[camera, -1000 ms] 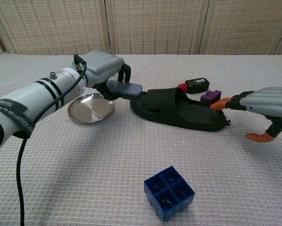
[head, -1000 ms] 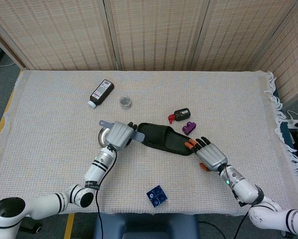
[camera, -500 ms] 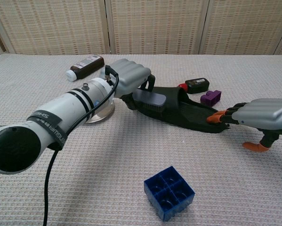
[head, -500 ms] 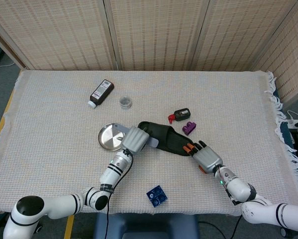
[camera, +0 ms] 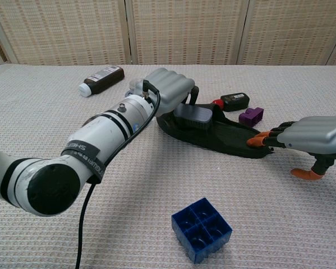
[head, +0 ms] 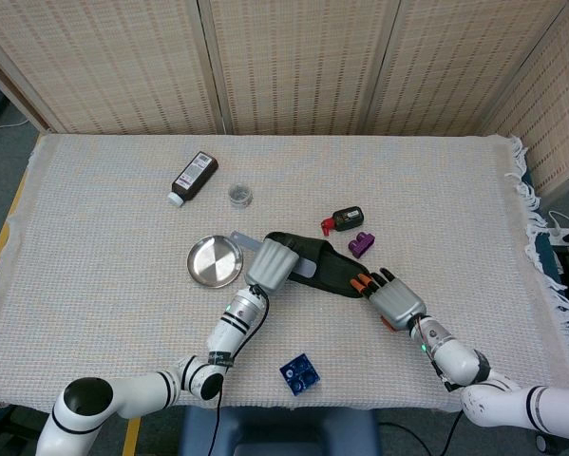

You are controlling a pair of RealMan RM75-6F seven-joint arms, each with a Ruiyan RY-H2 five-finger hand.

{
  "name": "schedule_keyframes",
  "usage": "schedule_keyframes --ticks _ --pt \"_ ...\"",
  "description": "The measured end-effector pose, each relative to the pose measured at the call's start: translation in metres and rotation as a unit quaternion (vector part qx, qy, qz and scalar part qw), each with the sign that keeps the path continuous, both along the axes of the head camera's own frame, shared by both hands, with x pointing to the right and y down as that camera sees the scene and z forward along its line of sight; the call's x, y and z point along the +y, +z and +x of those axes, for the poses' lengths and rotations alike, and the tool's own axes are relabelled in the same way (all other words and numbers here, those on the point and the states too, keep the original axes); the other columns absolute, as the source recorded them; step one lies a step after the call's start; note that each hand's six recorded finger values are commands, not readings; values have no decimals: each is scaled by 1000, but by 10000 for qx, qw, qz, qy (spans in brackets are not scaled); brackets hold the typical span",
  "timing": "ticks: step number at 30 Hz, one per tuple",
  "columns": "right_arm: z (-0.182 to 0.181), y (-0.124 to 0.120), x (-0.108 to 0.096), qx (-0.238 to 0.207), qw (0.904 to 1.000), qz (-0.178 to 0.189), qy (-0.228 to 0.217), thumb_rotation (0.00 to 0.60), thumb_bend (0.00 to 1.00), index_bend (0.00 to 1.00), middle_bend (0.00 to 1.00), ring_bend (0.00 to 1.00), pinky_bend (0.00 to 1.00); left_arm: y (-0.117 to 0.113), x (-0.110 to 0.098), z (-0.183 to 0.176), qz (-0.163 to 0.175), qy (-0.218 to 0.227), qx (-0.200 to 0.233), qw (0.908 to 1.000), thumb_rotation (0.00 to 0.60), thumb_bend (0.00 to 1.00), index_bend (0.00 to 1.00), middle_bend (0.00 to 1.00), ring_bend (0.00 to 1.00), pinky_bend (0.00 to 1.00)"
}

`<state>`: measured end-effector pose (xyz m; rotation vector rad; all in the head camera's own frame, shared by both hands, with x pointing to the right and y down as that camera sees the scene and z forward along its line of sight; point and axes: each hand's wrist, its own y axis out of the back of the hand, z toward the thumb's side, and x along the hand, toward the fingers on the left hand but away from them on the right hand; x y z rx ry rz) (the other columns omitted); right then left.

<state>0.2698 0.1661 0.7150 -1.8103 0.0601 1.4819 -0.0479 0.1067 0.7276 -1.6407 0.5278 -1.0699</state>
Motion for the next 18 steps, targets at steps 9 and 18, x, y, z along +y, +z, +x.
schedule_keyframes --ticks 9,18 --pt "2 -1 -1 -3 10000 26 -4 600 416 0 0 0 0 19 -15 -17 107 -276 -380 9988 600 382 510 566 742 1000" --pt "2 -2 0 -8 10000 35 0 600 416 0 0 0 0 10 -4 -1 145 -137 -113 9997 600 382 516 572 742 1000"
